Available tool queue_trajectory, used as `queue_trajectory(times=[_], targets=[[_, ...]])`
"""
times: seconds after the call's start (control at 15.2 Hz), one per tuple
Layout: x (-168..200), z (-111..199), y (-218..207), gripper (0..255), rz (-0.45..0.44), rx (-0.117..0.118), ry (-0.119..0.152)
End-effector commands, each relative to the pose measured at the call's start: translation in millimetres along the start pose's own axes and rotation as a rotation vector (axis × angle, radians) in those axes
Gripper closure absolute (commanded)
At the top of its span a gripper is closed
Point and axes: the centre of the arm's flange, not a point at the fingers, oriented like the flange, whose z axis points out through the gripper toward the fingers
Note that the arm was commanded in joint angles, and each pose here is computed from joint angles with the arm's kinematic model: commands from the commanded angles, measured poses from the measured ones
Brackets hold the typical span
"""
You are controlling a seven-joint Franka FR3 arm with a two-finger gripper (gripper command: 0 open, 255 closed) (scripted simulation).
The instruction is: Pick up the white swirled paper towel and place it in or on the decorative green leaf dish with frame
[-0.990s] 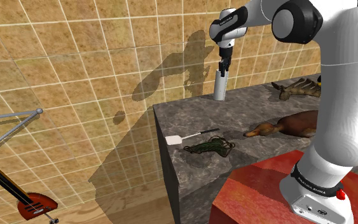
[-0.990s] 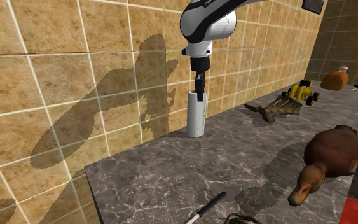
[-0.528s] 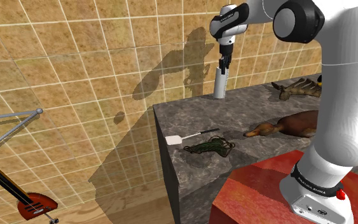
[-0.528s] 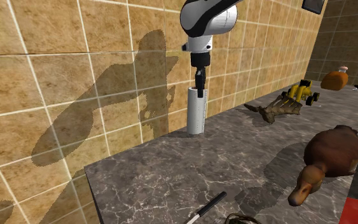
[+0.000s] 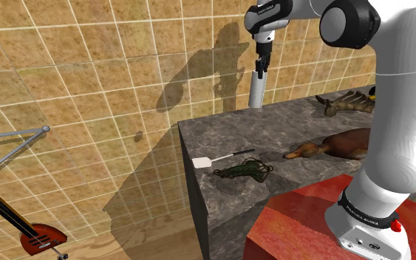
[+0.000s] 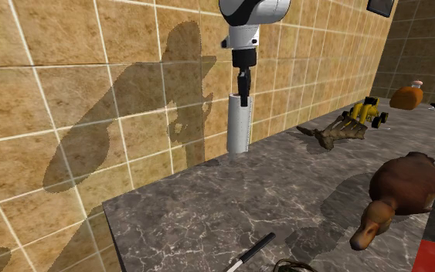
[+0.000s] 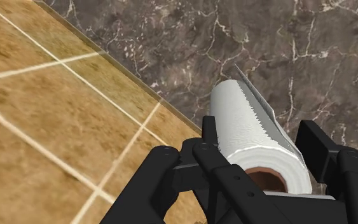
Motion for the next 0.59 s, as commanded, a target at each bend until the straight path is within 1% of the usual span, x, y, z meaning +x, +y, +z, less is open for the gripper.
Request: queue_trajectory(times=[0.0, 0.53], targets=[[-0.7, -11.2, 1.0, 255, 0.0, 0.0, 0.0], [-3.7, -53.3, 3.1, 255, 0.0, 0.0, 0.0]])
